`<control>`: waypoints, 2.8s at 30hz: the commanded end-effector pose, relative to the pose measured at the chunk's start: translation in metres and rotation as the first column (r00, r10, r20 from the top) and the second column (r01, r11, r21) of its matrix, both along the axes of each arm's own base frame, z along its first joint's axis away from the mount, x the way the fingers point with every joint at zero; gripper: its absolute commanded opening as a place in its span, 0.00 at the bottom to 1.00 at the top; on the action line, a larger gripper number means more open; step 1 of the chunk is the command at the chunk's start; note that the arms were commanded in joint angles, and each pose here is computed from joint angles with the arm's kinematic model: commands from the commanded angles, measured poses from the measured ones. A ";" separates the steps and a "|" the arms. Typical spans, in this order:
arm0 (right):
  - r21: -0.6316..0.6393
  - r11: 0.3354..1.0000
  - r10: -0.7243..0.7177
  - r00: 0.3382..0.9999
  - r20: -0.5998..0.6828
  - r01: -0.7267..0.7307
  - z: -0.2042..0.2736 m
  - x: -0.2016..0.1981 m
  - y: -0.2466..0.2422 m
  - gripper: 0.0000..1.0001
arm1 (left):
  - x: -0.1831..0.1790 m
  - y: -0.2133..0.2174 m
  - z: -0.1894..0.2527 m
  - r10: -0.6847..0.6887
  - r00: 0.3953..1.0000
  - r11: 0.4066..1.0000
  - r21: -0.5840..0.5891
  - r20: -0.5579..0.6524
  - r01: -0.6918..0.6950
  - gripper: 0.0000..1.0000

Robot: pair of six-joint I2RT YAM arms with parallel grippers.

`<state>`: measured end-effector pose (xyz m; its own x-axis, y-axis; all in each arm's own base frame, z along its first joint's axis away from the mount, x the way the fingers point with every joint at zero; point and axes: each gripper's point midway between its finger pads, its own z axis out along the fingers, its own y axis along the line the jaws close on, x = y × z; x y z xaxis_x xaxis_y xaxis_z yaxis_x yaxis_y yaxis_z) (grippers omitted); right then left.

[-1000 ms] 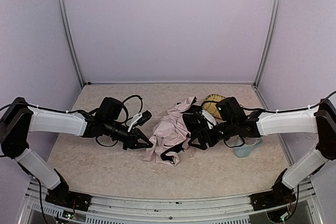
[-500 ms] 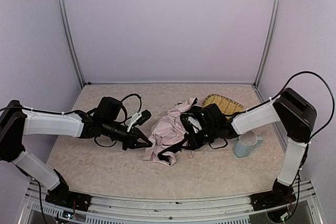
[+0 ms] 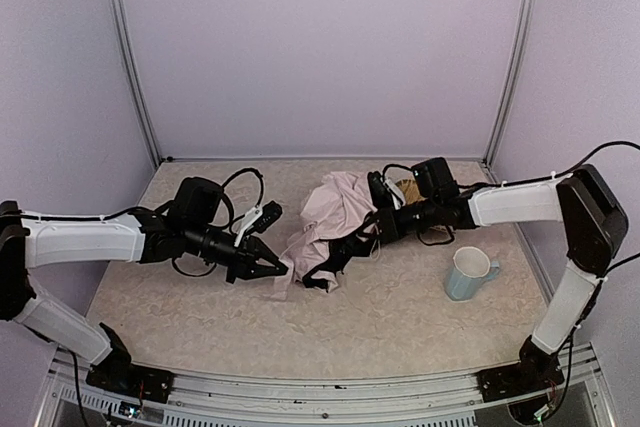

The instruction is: Put away the umbrella

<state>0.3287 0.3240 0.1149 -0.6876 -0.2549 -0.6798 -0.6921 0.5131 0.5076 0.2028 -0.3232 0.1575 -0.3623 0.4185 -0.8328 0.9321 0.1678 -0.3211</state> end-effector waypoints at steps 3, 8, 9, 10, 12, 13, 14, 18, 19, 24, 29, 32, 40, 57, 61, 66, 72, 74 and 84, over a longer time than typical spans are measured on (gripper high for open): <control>0.123 0.978 0.127 0.951 0.281 -0.167 0.135 -0.003 0.010 0.00 | 0.014 -0.004 -0.016 -0.009 0.999 1.000 0.009 -0.031 0.009 0.00; 0.088 0.966 0.198 0.912 0.358 -0.244 0.170 -0.019 0.006 0.00 | 0.040 -0.007 -0.027 -0.001 1.000 1.000 0.017 -0.005 0.001 0.00; 0.080 0.962 0.214 0.905 0.368 -0.259 0.174 -0.023 0.004 0.00 | 0.046 -0.008 -0.027 -0.003 1.000 1.000 0.018 0.003 0.003 0.00; 0.067 0.960 0.229 0.900 0.370 -0.272 0.176 -0.026 0.003 0.00 | 0.051 -0.009 -0.030 -0.010 1.000 1.000 0.025 0.005 0.009 0.00; 0.038 0.956 0.258 0.898 0.358 -0.289 0.177 -0.031 0.000 0.00 | 0.064 -0.009 -0.033 -0.023 0.999 0.999 0.040 0.043 0.021 0.03; 0.024 0.953 0.274 0.894 0.354 -0.302 0.178 -0.034 0.000 0.00 | 0.072 -0.009 -0.036 -0.025 0.997 0.998 0.054 0.067 0.021 0.03; 0.014 0.949 0.290 0.890 0.353 -0.315 0.179 -0.038 -0.001 0.00 | 0.080 -0.010 -0.037 -0.028 0.995 0.998 0.066 0.099 0.022 0.03; 0.017 0.913 0.369 0.843 0.392 -0.408 0.189 -0.066 0.000 0.00 | 0.119 -0.017 -0.039 -0.035 0.968 0.995 0.095 0.247 0.012 0.03; 0.018 0.901 0.389 0.826 0.408 -0.433 0.191 -0.073 0.003 0.00 | 0.132 -0.020 -0.036 -0.031 0.958 0.996 0.086 0.286 0.006 0.02; -0.013 0.874 0.434 0.767 0.472 -0.486 0.196 -0.089 0.017 0.00 | 0.172 -0.047 -0.018 -0.061 0.928 0.995 -0.047 0.367 0.084 0.01; -0.063 0.865 0.453 0.719 0.527 -0.498 0.193 -0.088 0.037 0.00 | 0.188 -0.072 -0.001 -0.089 0.870 0.976 -0.130 0.486 0.172 0.00; -0.110 0.853 0.479 0.680 0.556 -0.511 0.185 -0.086 0.046 0.00 | 0.198 -0.081 0.003 -0.083 0.820 0.971 -0.140 0.567 0.196 0.00; -0.244 0.804 0.592 0.691 0.415 -0.542 0.069 -0.106 0.053 0.00 | 0.217 -0.089 -0.004 -0.065 0.599 0.981 -0.058 0.798 0.185 0.00; -0.012 0.788 0.615 0.787 -0.045 -0.616 -0.065 -0.165 0.043 0.00 | 0.255 -0.059 -0.049 0.086 0.539 0.994 -0.036 0.838 -0.102 0.14; 0.024 0.825 0.560 0.812 -0.163 -0.565 -0.079 -0.166 0.034 0.00 | 0.336 -0.008 -0.021 0.386 0.401 0.848 -0.148 0.831 -0.509 0.47; 0.033 0.863 0.493 0.824 -0.281 -0.505 -0.089 -0.163 0.026 0.00 | 0.381 0.068 0.018 0.580 0.284 0.634 -0.204 0.763 -0.746 0.62; 0.093 0.892 0.440 0.797 -0.414 -0.443 -0.086 -0.155 0.021 0.00 | 0.260 0.083 0.071 0.575 0.323 0.682 -0.223 0.751 -0.696 0.51; 0.101 0.896 0.429 0.781 -0.454 -0.433 -0.087 -0.152 0.019 0.00 | 0.192 0.050 0.058 0.448 0.502 0.822 -0.120 0.740 -0.557 0.38; 0.170 0.866 0.476 0.671 -0.569 -0.470 -0.097 -0.155 0.020 0.00 | -0.016 -0.017 -0.038 -0.187 0.722 0.975 0.214 0.666 0.055 0.71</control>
<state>0.1919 0.3597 0.0438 -0.6831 -0.6061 -0.4075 -0.5698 0.0934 0.8164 0.2168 -0.3480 0.1736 0.3004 0.4700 -0.8300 0.8729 0.2152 0.4378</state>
